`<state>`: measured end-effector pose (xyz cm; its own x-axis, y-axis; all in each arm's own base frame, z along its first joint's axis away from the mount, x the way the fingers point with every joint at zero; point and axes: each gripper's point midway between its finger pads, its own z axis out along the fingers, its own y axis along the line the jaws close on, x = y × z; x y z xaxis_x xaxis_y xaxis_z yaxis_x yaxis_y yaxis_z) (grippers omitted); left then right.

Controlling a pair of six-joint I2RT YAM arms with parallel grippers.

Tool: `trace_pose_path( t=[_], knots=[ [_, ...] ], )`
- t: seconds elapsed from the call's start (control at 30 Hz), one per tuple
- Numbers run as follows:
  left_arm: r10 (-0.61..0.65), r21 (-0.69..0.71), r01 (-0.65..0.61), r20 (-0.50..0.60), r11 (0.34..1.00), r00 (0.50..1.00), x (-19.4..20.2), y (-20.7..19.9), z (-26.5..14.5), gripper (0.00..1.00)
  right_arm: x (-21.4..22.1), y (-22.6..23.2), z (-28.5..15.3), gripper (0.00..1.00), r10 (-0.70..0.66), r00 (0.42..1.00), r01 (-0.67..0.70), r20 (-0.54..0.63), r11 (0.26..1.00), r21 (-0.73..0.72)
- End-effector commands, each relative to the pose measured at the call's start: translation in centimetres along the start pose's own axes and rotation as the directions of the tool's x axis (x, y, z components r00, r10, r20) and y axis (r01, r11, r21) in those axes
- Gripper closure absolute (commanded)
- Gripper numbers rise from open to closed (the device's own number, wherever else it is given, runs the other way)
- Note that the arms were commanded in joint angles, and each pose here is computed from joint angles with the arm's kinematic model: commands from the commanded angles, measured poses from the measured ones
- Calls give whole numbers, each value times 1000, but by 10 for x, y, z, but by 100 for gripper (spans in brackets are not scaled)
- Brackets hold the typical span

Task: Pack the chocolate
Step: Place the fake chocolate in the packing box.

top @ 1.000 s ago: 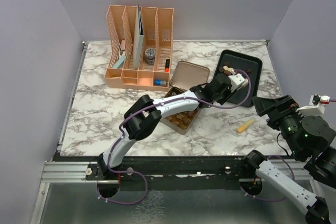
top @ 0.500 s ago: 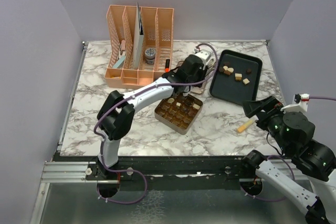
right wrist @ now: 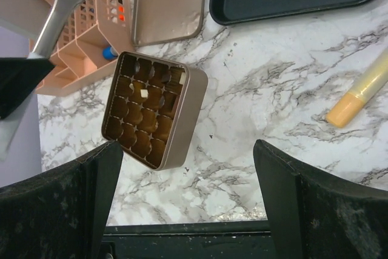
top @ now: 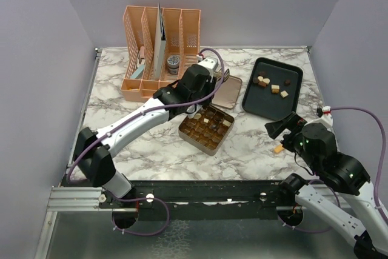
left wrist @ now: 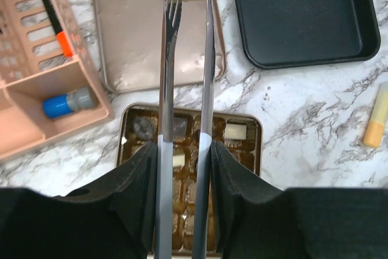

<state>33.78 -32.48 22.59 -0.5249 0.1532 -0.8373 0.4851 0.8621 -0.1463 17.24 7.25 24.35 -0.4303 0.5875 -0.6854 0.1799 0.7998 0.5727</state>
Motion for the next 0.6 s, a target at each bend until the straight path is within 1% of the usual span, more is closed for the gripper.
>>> trace_pose_path(
  t=[0.0, 0.3, 0.57],
  knots=[
    [-33, -78, 30, -34, 996, 999, 20, 22, -37, 71, 6, 5, 6, 6, 12, 1000, -13, -24, 1000, -13],
    [-121, -194, 97, -119, 976, 985, 76, 55, -87, 71, 18, 4, 15, 6, -16, 998, 16, -64, 1000, -1],
    [-188, -230, 141, -195, 963, 963, 110, 63, -106, 71, 26, 3, 21, 6, -14, 996, 14, -86, 1000, 1]
  ],
)
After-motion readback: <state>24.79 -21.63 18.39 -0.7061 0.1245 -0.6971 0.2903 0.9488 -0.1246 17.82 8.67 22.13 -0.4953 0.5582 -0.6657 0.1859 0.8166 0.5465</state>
